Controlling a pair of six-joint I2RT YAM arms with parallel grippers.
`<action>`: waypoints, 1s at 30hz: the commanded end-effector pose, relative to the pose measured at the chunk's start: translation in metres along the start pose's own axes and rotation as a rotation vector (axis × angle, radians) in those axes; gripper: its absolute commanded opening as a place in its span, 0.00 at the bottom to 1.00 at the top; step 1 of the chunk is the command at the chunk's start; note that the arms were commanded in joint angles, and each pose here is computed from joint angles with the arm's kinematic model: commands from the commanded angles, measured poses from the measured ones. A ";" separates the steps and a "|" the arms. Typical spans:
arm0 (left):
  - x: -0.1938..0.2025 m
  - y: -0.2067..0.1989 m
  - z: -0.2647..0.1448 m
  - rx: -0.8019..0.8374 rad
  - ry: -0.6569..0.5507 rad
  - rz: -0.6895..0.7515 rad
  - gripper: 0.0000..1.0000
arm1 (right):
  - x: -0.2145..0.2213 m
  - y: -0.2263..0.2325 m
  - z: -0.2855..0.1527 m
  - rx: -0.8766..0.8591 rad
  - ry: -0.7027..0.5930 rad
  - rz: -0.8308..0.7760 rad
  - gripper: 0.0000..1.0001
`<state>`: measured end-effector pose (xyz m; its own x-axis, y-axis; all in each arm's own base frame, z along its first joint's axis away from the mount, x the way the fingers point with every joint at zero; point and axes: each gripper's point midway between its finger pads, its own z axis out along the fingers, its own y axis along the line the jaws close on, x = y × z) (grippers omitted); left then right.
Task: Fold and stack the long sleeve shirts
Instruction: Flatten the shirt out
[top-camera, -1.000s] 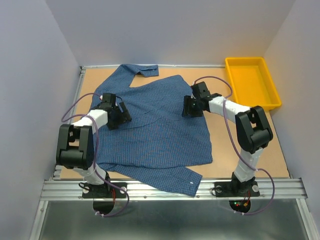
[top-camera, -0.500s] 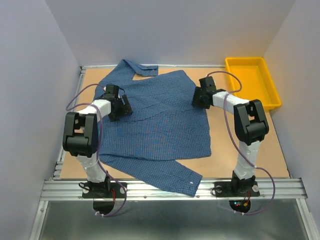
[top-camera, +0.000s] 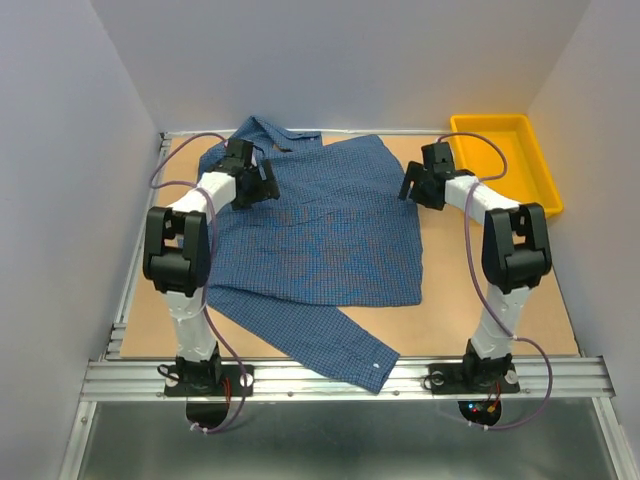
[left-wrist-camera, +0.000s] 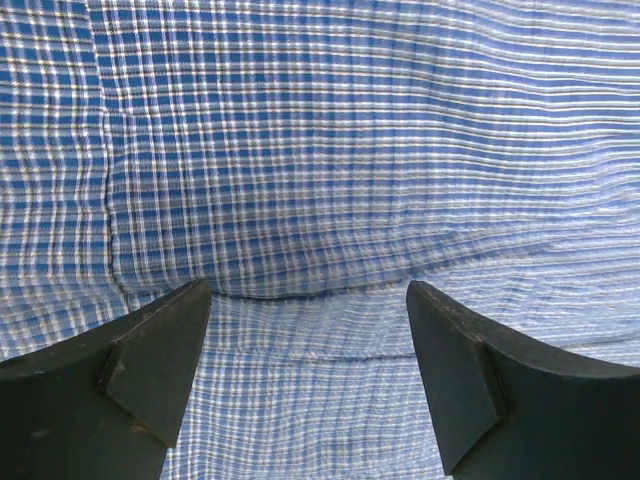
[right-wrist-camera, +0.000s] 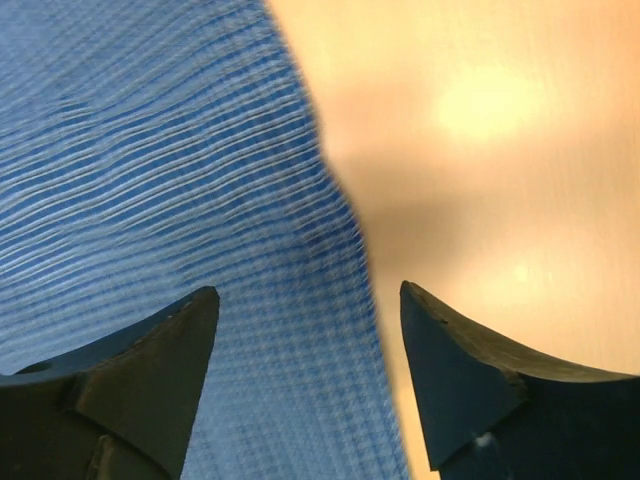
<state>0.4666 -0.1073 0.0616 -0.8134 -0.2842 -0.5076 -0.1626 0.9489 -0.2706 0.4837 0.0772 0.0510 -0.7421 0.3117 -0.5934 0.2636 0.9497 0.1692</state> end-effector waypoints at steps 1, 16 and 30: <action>-0.039 -0.018 -0.080 0.058 -0.168 -0.025 0.93 | -0.012 0.027 -0.075 -0.139 -0.066 -0.042 0.79; 0.087 0.139 -0.154 -0.191 -0.177 -0.331 0.89 | 0.166 0.015 -0.182 -0.370 0.219 -0.222 0.82; 0.107 0.176 -0.137 -0.232 -0.131 -0.449 0.89 | 0.281 0.083 -0.212 -0.360 0.273 -0.711 0.77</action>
<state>0.2731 0.0443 0.0716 -0.5758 -0.6639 -0.4772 -0.6107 0.7373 -0.2888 0.1385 0.2616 0.0572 -0.7738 -0.4964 -0.3934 -0.6012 0.7712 0.2095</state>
